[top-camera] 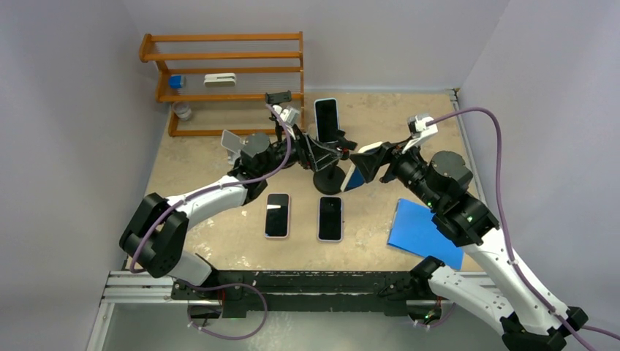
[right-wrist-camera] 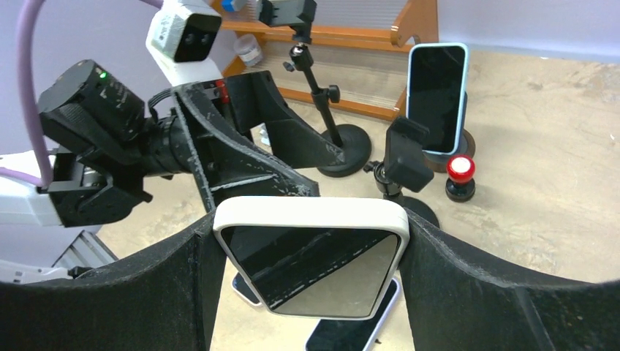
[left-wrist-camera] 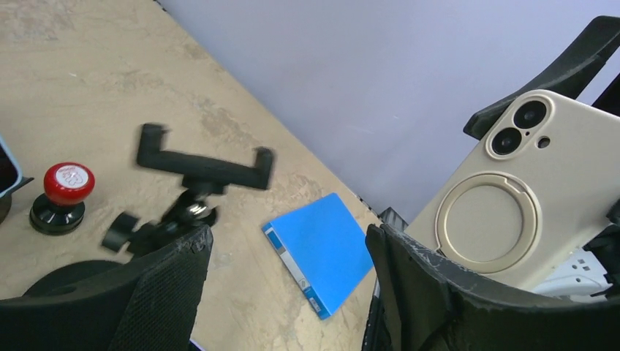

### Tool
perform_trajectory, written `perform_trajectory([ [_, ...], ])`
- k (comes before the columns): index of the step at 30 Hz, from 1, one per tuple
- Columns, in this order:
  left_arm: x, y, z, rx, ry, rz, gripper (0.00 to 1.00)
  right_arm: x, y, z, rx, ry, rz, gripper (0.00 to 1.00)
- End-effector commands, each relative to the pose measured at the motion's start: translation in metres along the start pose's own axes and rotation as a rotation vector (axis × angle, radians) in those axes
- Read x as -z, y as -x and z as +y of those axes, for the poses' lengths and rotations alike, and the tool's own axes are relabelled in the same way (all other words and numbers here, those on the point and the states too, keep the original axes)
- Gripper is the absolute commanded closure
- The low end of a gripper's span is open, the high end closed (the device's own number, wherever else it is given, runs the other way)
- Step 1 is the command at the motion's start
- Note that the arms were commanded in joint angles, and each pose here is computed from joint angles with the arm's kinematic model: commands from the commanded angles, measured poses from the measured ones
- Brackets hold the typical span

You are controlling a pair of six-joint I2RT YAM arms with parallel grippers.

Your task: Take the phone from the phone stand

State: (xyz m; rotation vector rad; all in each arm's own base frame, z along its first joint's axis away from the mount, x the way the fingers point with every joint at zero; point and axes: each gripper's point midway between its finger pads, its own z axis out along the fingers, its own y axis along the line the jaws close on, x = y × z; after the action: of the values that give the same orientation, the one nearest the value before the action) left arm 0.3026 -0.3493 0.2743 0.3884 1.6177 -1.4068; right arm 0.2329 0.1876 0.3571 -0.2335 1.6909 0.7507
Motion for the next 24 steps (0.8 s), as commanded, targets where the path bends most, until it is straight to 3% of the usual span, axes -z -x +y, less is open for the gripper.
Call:
perform_trajectory([
  [1, 0.01, 0.019, -0.003, -0.09, 0.005, -0.094, 0.2, 0.001, 0.036, 0.007, -0.014, 0.018, -0.154, 1.0],
  [11, 0.019, 0.008, 0.003, -0.082, 0.041, -0.052, 0.15, -0.005, 0.024, -0.003, -0.015, -0.023, -0.133, 1.0],
  [17, 0.033, 0.021, -0.021, -0.141, 0.012, -0.049, 0.14, 0.005, 0.023, -0.009, 0.005, -0.051, -0.129, 1.0],
  [24, 0.058, 0.027, -0.066, -0.265, -0.106, -0.006, 0.1, 0.003, 0.039, 0.013, -0.009, 0.039, -0.134, 1.0],
])
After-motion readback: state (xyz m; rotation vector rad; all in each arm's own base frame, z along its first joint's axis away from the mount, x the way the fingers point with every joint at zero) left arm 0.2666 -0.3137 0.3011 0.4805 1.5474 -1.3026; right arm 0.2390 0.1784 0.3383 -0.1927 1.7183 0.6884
